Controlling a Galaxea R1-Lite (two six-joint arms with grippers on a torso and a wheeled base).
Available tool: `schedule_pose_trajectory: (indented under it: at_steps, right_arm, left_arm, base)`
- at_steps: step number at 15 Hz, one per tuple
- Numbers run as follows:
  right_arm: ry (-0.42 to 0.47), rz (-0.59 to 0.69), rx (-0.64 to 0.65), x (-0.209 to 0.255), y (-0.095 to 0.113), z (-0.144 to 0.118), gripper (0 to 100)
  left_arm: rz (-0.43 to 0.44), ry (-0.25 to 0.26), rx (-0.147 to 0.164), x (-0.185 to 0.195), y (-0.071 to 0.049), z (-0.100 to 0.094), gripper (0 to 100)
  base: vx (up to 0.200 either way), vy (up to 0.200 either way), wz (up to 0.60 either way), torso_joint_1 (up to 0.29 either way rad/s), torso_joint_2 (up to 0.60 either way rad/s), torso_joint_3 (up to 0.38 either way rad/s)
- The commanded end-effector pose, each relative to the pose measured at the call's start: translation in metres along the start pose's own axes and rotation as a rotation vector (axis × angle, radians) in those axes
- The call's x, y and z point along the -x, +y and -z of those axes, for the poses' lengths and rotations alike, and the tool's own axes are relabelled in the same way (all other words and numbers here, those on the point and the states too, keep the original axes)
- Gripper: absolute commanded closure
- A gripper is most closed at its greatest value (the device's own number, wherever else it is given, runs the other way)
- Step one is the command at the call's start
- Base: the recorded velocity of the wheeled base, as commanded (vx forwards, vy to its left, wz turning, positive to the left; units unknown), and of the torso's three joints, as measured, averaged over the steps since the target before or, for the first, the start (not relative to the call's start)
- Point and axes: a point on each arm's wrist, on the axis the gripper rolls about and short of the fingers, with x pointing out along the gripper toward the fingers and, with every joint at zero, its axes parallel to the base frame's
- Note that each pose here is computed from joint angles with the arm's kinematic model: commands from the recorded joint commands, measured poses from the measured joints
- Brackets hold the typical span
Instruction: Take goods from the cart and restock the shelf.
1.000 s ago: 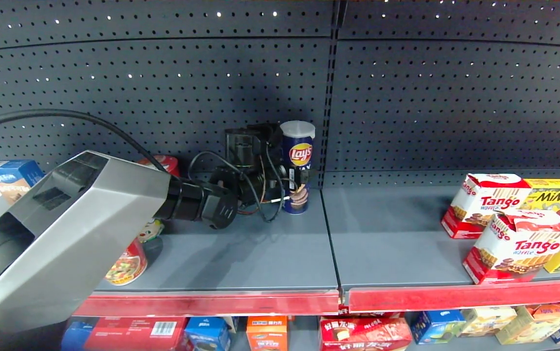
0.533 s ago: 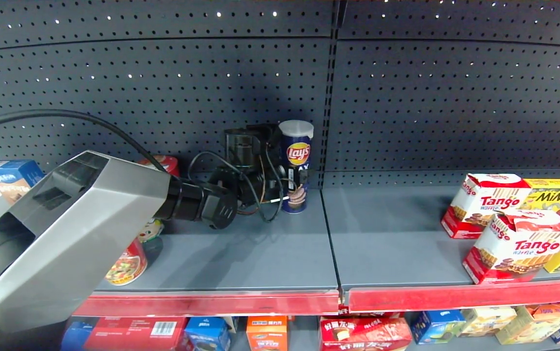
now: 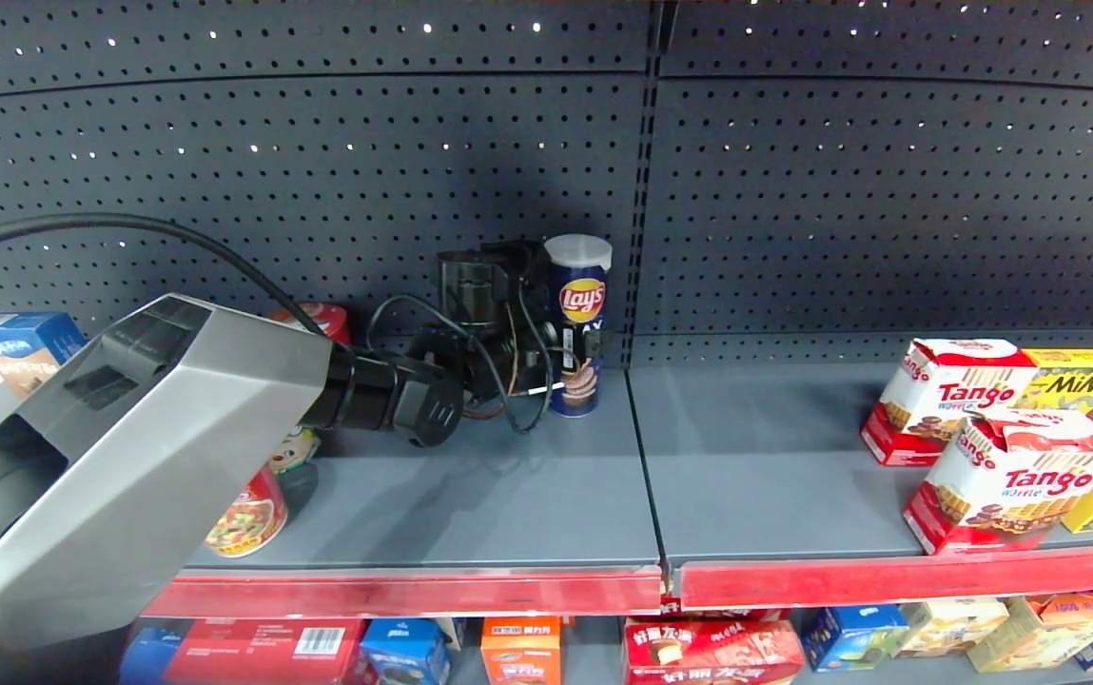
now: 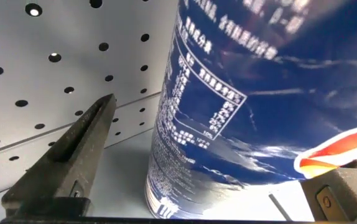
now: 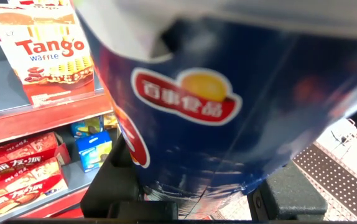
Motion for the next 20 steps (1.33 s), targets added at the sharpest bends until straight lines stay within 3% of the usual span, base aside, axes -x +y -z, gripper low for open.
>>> schedule_pose_trajectory:
  at_steps: [1, 2, 12, 20]
  right_arm:
    - [-0.001, 0.0, 0.0, 0.0, 0.0, 0.0, 100]
    - [-0.004, 0.0, 0.0, 0.001, 0.0, -0.001, 100]
    - [-0.012, 0.002, 0.0, 0.002, -0.001, -0.002, 100]
    - [-0.048, -0.003, -0.003, 0.008, -0.001, 0.0, 100]
  left_arm:
    - [-0.001, 0.003, 0.001, 0.0, 0.0, 0.001, 0]
    - [-0.003, 0.012, 0.002, -0.003, 0.002, 0.006, 100]
    - [-0.017, 0.013, 0.001, 0.0, -0.002, 0.005, 100]
    - [-0.02, 0.022, -0.001, 0.051, -0.016, -0.017, 100]
  base:
    - [0.0, 0.0, 0.0, 0.0, 0.0, 0.0]
    - [0.0, 0.0, 0.0, 0.0, 0.0, 0.0]
    - [0.0, 0.0, 0.0, 0.0, 0.0, 0.0]
    - [0.0, 0.0, 0.0, 0.0, 0.0, 0.0]
